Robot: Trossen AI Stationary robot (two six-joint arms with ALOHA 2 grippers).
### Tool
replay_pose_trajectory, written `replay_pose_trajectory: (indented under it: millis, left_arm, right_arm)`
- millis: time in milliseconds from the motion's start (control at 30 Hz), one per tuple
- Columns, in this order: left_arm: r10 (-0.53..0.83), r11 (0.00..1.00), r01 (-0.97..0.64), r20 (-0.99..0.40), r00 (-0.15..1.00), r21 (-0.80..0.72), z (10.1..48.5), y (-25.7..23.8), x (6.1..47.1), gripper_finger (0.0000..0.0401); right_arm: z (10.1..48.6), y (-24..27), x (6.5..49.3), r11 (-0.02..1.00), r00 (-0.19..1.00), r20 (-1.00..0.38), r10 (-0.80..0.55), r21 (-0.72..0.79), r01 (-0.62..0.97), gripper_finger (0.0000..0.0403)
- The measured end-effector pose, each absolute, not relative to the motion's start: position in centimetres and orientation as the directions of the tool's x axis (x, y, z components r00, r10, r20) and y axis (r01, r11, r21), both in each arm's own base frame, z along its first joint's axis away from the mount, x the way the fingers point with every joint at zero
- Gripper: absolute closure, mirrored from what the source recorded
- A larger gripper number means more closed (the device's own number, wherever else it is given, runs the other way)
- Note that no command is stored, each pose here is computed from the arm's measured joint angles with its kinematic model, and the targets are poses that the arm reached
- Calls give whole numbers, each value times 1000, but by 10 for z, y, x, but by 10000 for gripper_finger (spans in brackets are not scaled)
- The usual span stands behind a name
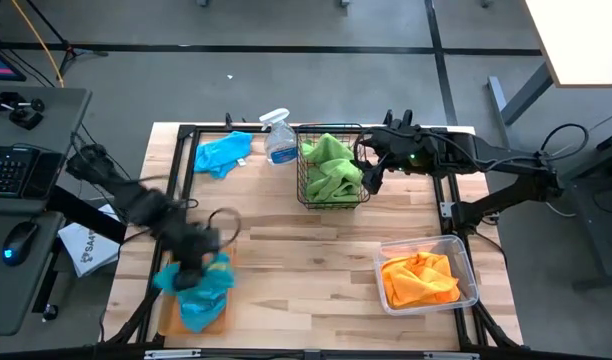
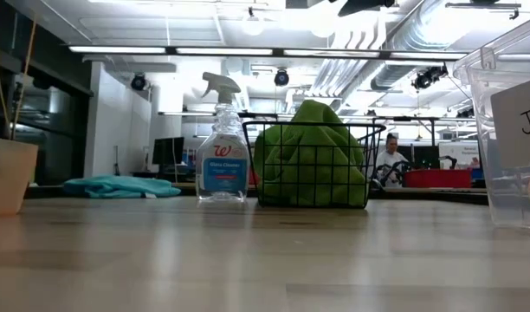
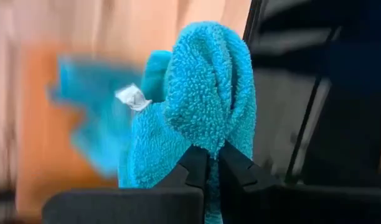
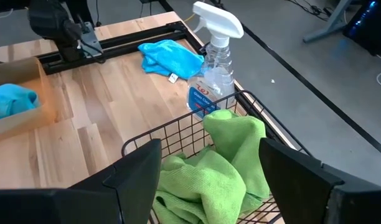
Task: Sort microfiber towel by color & place in baskets
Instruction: Put the bottom blue towel into the orange bin
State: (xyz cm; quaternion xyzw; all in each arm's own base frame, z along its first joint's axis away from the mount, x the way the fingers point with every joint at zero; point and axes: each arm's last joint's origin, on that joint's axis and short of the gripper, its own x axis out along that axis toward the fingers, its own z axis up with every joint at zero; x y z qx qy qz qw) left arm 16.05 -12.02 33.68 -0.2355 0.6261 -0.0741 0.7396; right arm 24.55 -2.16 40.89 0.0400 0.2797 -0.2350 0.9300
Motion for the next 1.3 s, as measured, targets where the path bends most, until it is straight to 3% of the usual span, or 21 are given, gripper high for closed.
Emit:
replay_pose_trajectory:
  millis: [133, 300, 467, 700, 900, 1100, 1300]
  left_arm:
    - [-392, 902, -156, -916, 88, -402, 328, -147, 133, 400]
    - [-361, 920, -147, -932, 36, -362, 295, -165, 124, 401]
    - [-270, 956, -92, -958, 93, -279, 269, -160, 142, 401]
    - [-159, 987, -10, -987, 30, -160, 235, -143, 175, 401]
    - [-155, 988, 14, -987, -42, -155, 224, -150, 178, 397]
    - [-134, 991, -32, -989, -54, -133, 220, -160, 171, 368]
    - [-158, 987, -29, -984, -82, -157, 221, -165, 166, 312]
  right_arm:
    - [409, -22, 245, 884, 732, -539, -418, -57, 463, 134]
    - [409, -23, 245, 871, 721, -531, -445, -69, 487, 134]
    - [411, -23, 246, 869, 731, -514, -448, -59, 491, 134]
    - [411, -23, 246, 869, 732, -514, -448, -56, 492, 134]
    - [410, -23, 246, 862, 726, -523, -447, -37, 505, 134]
    - [409, -23, 245, 859, 719, -533, -446, -30, 511, 134]
    - [408, -23, 245, 862, 715, -540, -444, -41, 505, 134]
